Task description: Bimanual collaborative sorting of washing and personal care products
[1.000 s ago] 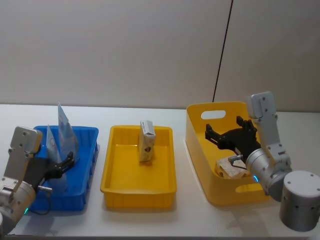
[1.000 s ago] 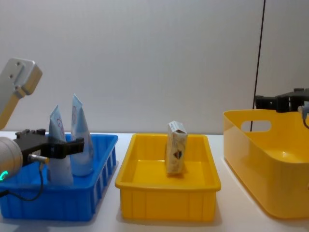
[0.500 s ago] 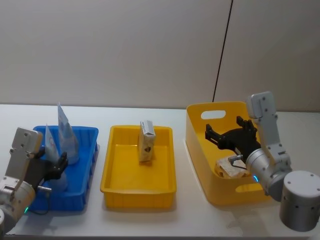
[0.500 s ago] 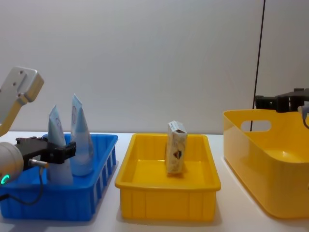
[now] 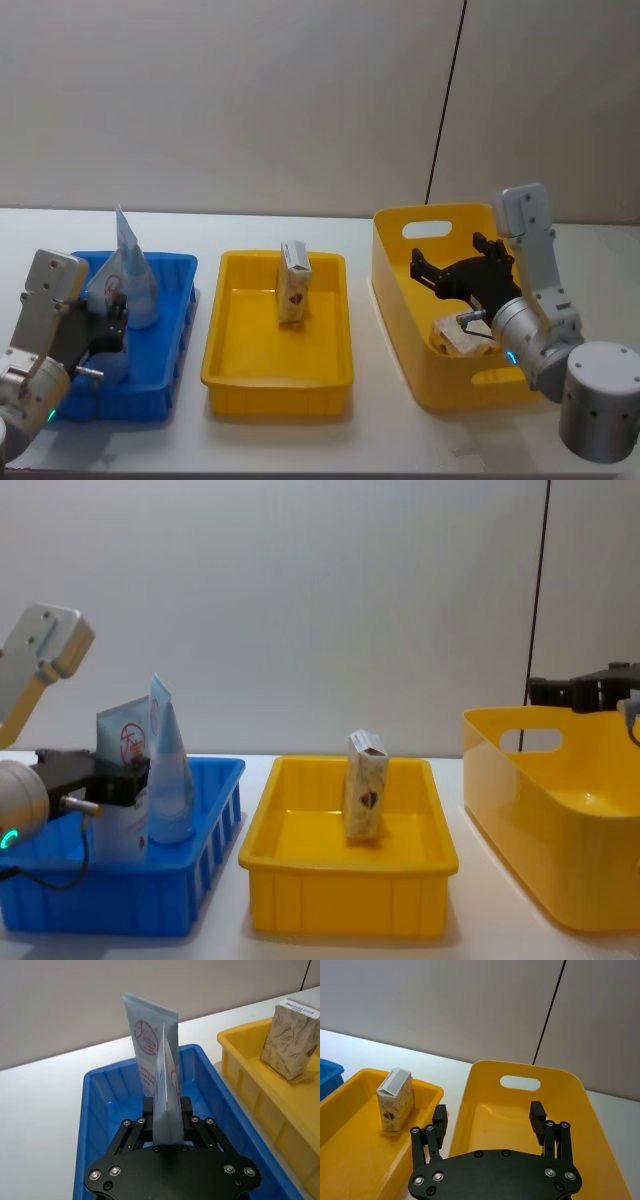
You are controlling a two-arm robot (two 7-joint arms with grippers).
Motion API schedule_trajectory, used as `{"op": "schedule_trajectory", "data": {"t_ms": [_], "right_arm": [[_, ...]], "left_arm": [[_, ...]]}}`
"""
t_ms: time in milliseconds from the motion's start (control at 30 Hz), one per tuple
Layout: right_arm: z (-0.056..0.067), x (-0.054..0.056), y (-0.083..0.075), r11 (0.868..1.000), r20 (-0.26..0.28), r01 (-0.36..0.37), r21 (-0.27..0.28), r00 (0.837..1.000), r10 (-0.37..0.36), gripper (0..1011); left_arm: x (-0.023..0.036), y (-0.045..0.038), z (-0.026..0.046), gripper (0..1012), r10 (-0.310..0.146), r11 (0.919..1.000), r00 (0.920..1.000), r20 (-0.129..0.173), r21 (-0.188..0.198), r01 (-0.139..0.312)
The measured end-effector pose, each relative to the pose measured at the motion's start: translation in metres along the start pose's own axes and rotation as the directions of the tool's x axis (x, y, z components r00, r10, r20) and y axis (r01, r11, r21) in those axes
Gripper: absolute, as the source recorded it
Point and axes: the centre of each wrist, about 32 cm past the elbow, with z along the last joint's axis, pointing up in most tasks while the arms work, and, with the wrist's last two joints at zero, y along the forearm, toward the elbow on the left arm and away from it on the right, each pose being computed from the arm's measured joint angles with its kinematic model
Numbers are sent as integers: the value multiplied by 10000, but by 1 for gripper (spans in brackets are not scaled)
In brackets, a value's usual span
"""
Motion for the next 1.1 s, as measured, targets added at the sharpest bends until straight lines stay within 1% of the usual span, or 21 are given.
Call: {"op": "schedule_trajectory", "data": {"t_ms": [67, 167, 233, 267, 333, 367, 400, 433, 500, 567, 633, 667, 767, 800, 933, 1000, 1100], "right_arm": [[0, 0, 0, 10000, 1, 0, 0, 10000, 0, 1004], [0, 0, 0, 10000, 1, 0, 0, 10000, 0, 1004], [0, 0, 0, 10000, 0, 0, -1, 10000, 0, 1004], [0, 0, 0, 10000, 0, 0, 0, 10000, 0, 1004], [0, 0, 0, 10000, 0, 0, 0, 10000, 0, 1004], [0, 0, 0, 10000, 0, -1, 0, 10000, 1, 1004], [0, 0, 0, 10000, 0, 0, 0, 10000, 0, 1004], [0, 0, 0, 10000, 0, -1, -1, 10000, 1, 1004], [0, 0, 0, 10000, 0, 0, 0, 10000, 0, 1004], [0, 0, 0, 10000, 0, -1, 0, 10000, 1, 1004], [0, 0, 0, 10000, 0, -1, 0, 10000, 1, 1004], [0, 0, 0, 10000, -1, -1, -1, 10000, 1, 1004], [0, 0, 0, 10000, -1, -1, 0, 10000, 1, 1004], [0, 0, 0, 10000, 0, -1, 0, 10000, 1, 1004], [0, 0, 0, 10000, 1, -1, 0, 10000, 1, 1004], [0, 0, 0, 10000, 0, -1, 0, 10000, 1, 1004], [0, 0, 0, 10000, -1, -1, 0, 10000, 1, 1004]], "left_arm": [[2, 9, 19, 284, -28, 10000, 10000, 74, -86, 29], [5, 32, 66, 265, -87, 9996, 9997, 239, -284, 94], [10, 62, 122, 252, -160, 9985, 9990, 422, -514, 181], [10, 62, 122, 246, -160, 9985, 9990, 422, -514, 181], [13, 87, 165, 185, -234, 9973, 9981, 561, -684, 272], [14, 104, 200, 166, -289, 9961, 9975, 649, -812, 341], [15, 115, 218, 146, -317, 9954, 9971, 694, -878, 378], [16, 127, 238, 86, -351, 9945, 9966, 748, -955, 422], [17, 149, 272, 49, -412, 9929, 9957, 833, -1077, 501], [14, 197, 342, 0, -523, 9891, 9936, 1002, -1318, 653], [10, 221, 373, 0, -575, 9872, 9926, 1072, -1423, 725], [4, 245, 401, 0, -619, 9852, 9916, 1134, -1521, 789], [-3, 279, 440, 0, -681, 9824, 9900, 1233, -1645, 881], [-10, 299, 468, 0, -720, 9806, 9890, 1296, -1722, 940], [-24, 332, 510, 0, -767, 9779, 9873, 1388, -1825, 1016], [-35, 356, 546, 0, -782, 9759, 9861, 1465, -1909, 1058], [-42, 369, 569, 0, -784, 9747, 9853, 1516, -1958, 1077]]}}
